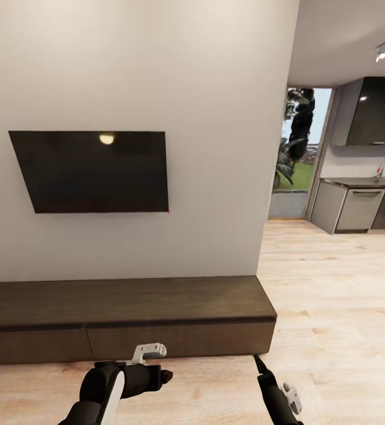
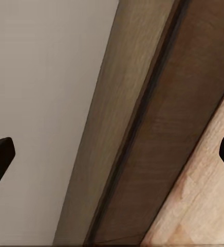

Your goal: Place each of the two pumpkins and all three candles from the living room inside a cabinet in the living room (use any cabinet), then make sure every cabinet is closed, and position the cauldron so it is next to a table in the living room.

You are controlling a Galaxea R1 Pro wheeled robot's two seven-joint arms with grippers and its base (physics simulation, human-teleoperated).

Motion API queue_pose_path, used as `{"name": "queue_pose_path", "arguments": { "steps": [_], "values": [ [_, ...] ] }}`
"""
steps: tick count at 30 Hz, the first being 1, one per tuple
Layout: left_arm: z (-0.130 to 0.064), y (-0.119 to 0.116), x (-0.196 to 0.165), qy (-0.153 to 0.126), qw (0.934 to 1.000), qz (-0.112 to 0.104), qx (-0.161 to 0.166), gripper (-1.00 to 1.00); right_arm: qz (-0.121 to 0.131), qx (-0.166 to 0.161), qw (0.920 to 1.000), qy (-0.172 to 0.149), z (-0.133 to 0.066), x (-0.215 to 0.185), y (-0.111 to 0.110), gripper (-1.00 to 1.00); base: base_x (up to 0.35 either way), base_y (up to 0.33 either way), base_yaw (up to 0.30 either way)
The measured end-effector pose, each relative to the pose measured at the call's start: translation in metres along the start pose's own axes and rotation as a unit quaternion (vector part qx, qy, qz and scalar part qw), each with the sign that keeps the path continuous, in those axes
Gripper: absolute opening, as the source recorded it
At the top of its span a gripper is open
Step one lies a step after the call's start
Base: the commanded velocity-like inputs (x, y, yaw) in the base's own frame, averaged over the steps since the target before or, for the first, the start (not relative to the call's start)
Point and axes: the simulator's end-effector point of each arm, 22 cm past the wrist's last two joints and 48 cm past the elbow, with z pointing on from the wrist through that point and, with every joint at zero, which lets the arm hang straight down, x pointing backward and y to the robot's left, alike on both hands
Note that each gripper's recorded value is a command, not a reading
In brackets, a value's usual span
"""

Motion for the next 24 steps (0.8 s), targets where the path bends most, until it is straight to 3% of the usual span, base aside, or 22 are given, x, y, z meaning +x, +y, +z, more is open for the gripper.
{"name": "queue_pose_path", "arguments": {
  "steps": [6, 24],
  "values": [
    [0.006, -0.010, 0.002, -0.004, 0.9993, -0.019, 0.033, 1.00, -0.003, 0.007, 1.0000, 0.001, 0.003, 0.009, -0.011, 1.00, 0.000, 0.000, 0.000],
    [0.028, -0.004, 0.014, -0.004, 0.9990, -0.021, 0.038, 1.00, 0.000, 0.007, 1.0000, 0.002, 0.014, 0.018, -0.036, 1.00, 0.000, 0.000, 0.000]
  ]
}}
